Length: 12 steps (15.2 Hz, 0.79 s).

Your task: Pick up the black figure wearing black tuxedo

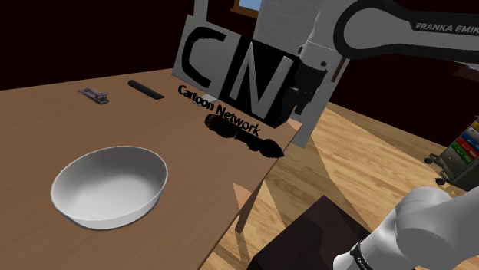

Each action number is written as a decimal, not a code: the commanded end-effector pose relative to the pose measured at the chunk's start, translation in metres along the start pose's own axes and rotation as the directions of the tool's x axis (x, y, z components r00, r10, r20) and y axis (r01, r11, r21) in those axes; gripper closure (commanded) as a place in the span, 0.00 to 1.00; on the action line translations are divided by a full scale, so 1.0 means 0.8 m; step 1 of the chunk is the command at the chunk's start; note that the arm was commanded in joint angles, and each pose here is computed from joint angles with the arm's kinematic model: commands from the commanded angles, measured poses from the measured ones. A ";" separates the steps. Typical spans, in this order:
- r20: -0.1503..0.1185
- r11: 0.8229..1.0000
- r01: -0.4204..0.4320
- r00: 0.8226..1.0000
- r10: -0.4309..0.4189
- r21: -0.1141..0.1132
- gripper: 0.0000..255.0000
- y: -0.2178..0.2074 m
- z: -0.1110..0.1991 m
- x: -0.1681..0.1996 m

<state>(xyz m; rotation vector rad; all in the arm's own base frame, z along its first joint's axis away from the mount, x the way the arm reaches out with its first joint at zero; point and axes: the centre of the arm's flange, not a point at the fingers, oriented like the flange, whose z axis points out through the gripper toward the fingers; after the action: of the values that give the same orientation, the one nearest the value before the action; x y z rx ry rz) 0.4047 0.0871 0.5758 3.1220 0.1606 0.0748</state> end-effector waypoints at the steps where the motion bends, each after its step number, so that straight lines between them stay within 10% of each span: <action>1: 0.005 1.000 -0.007 1.000 0.007 0.014 0.00 -0.017 0.015 0.023; 12: 0.035 0.996 -0.039 0.999 0.036 0.074 0.00 -0.097 0.083 0.137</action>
<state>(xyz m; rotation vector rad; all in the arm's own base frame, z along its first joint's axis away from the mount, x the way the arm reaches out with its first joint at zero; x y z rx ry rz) 0.5060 0.1723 0.5197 3.1966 0.1093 0.0187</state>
